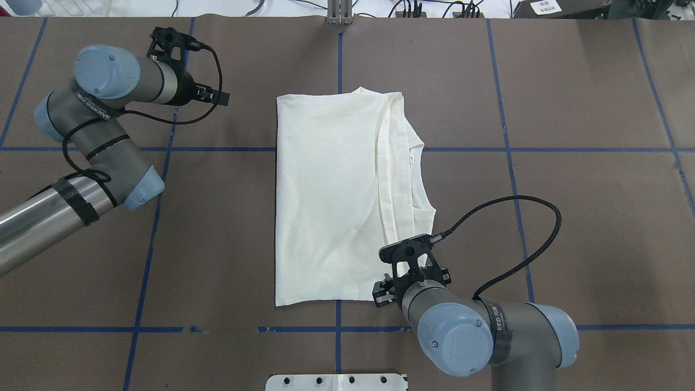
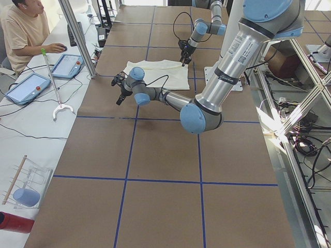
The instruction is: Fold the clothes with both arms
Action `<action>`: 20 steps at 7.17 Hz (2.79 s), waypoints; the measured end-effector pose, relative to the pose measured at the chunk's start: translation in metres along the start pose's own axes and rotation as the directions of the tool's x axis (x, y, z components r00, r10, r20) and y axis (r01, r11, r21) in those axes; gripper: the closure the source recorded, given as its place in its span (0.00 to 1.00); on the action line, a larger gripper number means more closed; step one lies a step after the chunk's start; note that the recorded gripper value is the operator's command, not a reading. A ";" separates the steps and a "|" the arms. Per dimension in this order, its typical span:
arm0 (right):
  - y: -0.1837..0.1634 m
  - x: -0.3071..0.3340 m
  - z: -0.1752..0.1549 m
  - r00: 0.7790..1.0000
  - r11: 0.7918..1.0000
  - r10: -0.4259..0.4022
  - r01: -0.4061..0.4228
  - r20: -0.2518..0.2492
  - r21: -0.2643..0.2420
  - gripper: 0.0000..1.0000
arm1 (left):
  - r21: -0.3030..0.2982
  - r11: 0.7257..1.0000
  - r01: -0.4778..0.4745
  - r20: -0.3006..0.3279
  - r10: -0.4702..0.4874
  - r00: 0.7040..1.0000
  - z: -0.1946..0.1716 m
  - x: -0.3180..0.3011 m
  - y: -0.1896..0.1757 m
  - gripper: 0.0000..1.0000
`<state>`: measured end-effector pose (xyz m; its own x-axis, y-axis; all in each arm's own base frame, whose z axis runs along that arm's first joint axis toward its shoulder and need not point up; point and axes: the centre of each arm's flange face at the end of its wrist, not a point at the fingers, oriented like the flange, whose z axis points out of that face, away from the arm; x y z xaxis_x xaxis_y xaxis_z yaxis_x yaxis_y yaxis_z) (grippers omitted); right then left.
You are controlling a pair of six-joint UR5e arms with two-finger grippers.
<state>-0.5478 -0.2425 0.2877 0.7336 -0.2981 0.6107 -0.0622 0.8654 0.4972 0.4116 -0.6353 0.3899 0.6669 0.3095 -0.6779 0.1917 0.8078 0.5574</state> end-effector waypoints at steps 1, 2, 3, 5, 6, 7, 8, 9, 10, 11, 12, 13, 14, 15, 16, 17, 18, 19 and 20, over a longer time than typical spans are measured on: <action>0.004 0.000 0.002 1.000 1.000 -0.018 0.018 -0.007 0.001 0.67 | -0.002 1.000 0.001 0.000 -0.001 1.000 0.001 0.000 0.002 0.00; 0.007 -0.001 0.005 1.000 1.000 -0.028 0.028 -0.011 -0.002 0.92 | -0.006 1.000 0.001 0.001 -0.001 1.000 0.001 -0.001 0.004 0.00; 0.008 -0.002 0.005 0.999 1.000 -0.031 0.031 -0.010 -0.002 1.00 | -0.009 1.000 0.002 0.004 -0.002 1.000 0.002 -0.003 0.007 0.00; 0.006 -0.004 0.002 1.000 1.000 -0.026 0.026 -0.001 0.004 1.00 | -0.011 1.000 0.002 0.004 -0.002 1.000 0.003 -0.004 0.009 0.00; 0.003 -0.003 0.001 1.000 1.000 -0.018 0.018 0.001 0.009 1.00 | -0.011 1.000 0.002 0.004 -0.002 1.000 0.003 -0.004 0.009 0.00; 0.000 0.002 0.000 1.000 1.000 -0.005 0.005 -0.002 0.014 1.00 | -0.010 1.000 0.003 0.003 -0.003 1.000 0.002 -0.003 0.009 0.00; 0.001 0.012 0.000 1.000 1.000 0.017 -0.017 -0.011 0.015 1.00 | -0.009 1.000 0.008 0.002 -0.007 1.000 0.002 -0.003 0.009 0.00; 0.008 0.028 0.003 0.997 0.997 0.073 -0.073 -0.031 0.009 1.00 | -0.011 1.000 0.017 0.000 -0.017 1.000 0.002 -0.001 0.010 0.00; 0.017 0.041 0.005 0.987 0.989 0.151 -0.151 -0.047 0.004 0.97 | -0.015 1.000 0.021 -0.003 -0.021 1.000 0.004 0.002 0.013 0.00; 0.027 0.047 0.005 0.971 0.973 0.232 -0.232 -0.056 0.003 0.44 | -0.020 1.000 0.023 -0.006 -0.023 1.000 0.005 0.005 0.016 0.00; 0.033 0.047 0.004 0.956 0.958 0.288 -0.288 -0.056 0.004 0.00 | -0.023 0.999 0.024 -0.008 -0.024 1.000 0.007 0.008 0.018 0.00; 0.036 0.042 0.001 0.947 0.948 0.318 -0.319 -0.047 0.002 0.00 | -0.026 0.999 0.025 -0.010 -0.025 1.000 0.007 0.009 0.020 0.00; 0.030 0.038 -0.006 0.941 0.941 0.338 -0.338 -0.028 0.002 0.00 | -0.024 0.999 0.023 -0.015 -0.024 1.000 0.006 0.012 0.020 0.00; 0.014 0.040 -0.020 0.931 0.931 0.365 -0.365 0.011 -0.008 0.00 | -0.017 0.999 0.028 -0.025 -0.029 0.999 0.002 0.018 0.018 0.00; -0.002 0.045 -0.034 0.912 0.915 0.403 -0.402 0.081 -0.033 0.00 | -0.015 0.998 0.056 -0.042 -0.057 0.998 -0.004 0.026 0.017 0.00; -0.011 0.054 -0.044 0.884 0.899 0.437 -0.435 0.168 -0.052 0.00 | -0.024 0.994 0.106 -0.074 -0.107 0.991 -0.012 0.038 0.020 0.00; -0.011 0.072 -0.049 0.852 0.881 0.471 -0.470 0.231 -0.061 0.00 | -0.049 0.986 0.161 -0.127 -0.166 0.978 -0.028 0.059 0.031 0.00; -0.006 0.097 -0.049 0.817 0.853 0.515 -0.517 0.259 -0.068 0.00 | -0.089 0.972 0.219 -0.190 -0.232 0.954 -0.053 0.089 0.059 0.00; -0.001 0.127 -0.051 0.782 0.820 0.564 -0.568 0.266 -0.069 0.00 | -0.146 0.947 0.288 -0.236 -0.316 0.919 -0.086 0.128 0.103 0.00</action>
<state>-0.4202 -0.2608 0.3334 0.3586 0.1477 0.9217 -0.4213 0.9067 0.0186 0.4547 -0.4698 0.3197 0.3821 0.1479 -0.9122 0.2682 0.9269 0.2626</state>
